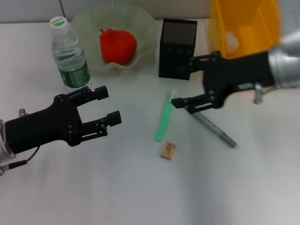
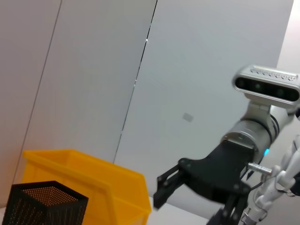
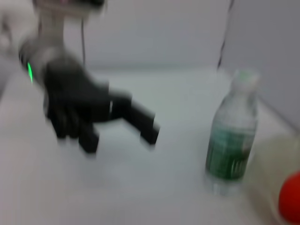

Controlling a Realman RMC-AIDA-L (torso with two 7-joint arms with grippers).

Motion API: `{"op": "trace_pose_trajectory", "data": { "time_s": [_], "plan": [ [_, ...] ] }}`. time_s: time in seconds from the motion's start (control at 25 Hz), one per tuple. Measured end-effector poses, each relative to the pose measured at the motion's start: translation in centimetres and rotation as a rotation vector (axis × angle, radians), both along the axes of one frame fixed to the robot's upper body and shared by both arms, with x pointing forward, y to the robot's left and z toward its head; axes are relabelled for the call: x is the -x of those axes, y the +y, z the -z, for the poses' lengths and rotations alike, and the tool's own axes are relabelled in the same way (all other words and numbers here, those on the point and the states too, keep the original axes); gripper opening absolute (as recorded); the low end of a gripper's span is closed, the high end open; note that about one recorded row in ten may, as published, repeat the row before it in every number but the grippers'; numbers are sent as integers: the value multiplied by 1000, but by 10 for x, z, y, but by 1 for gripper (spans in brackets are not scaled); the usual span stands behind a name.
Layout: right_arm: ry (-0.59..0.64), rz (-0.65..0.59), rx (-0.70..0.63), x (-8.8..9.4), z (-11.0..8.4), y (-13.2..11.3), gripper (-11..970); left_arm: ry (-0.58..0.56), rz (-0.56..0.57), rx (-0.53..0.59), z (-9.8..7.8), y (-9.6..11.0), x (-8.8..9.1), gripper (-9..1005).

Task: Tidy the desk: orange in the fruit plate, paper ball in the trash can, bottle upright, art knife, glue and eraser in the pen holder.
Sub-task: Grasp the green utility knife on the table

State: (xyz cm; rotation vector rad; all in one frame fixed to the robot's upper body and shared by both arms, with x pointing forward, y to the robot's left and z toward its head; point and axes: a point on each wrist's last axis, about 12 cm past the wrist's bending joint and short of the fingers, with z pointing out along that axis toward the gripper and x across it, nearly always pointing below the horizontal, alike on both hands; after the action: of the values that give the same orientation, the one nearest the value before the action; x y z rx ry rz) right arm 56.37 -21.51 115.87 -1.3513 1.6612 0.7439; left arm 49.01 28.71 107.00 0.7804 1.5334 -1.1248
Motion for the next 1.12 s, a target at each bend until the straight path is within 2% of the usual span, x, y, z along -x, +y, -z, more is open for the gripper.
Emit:
{"op": "trace_pose_trajectory", "data": {
  "time_s": [0.16, 0.24, 0.28, 0.36, 0.4, 0.48, 0.52, 0.56, 0.6, 0.68, 0.76, 0.8, 0.84, 0.92, 1.0, 1.08, 1.12],
  "plan": [
    [12, 55, -156, 16, 13, -26, 784, 14, 17, -2, -3, 2, -2, 796],
    [35, 116, -275, 31, 33, -46, 788, 18, 28, -1, -6, 2, -3, 796],
    [35, 116, -275, 31, 33, -46, 789, 19, 33, -2, -7, 2, -4, 796],
    [39, 145, -344, 44, 49, -58, 793, 24, 43, -7, -10, 2, -6, 795],
    [33, 167, -404, 57, 62, -67, 795, 27, 55, -17, -13, 2, -9, 795],
    [25, 200, -452, 72, 76, -76, 799, 30, 59, -19, -14, 1, -10, 795],
    [18, 218, -463, 79, 83, -80, 801, 43, 67, -21, -18, 1, -13, 795],
    [18, 218, -463, 79, 83, -80, 802, 43, 67, -21, -18, 1, -13, 795],
    [-4, 253, -475, 95, 96, -87, 804, 53, 71, -23, -23, 0, -17, 795],
    [-23, 277, -476, 102, 101, -90, 808, 58, 79, -27, -27, -3, -20, 795],
    [-55, 333, -477, 112, 109, -97, 808, 72, 100, -38, -37, -8, -28, 795],
    [-61, 385, -474, 119, 115, -102, 807, 88, 135, -50, -51, -16, -37, 795],
    [-61, 385, -474, 119, 115, -102, 807, 88, 135, -50, -51, -16, -37, 795],
    [-44, 406, -456, 120, 120, -103, 806, 104, 165, -59, -64, -24, -45, 795],
    [-31, 406, -438, 120, 123, -103, 806, 168, 186, -68, -84, -37, -61, 795],
    [-25, 400, -422, 120, 124, -104, 805, 168, 186, -68, -84, -37, -61, 795],
    [-25, 400, -415, 120, 124, -106, 805, 204, 185, -74, -94, -44, -69, 795]
  ]
}}
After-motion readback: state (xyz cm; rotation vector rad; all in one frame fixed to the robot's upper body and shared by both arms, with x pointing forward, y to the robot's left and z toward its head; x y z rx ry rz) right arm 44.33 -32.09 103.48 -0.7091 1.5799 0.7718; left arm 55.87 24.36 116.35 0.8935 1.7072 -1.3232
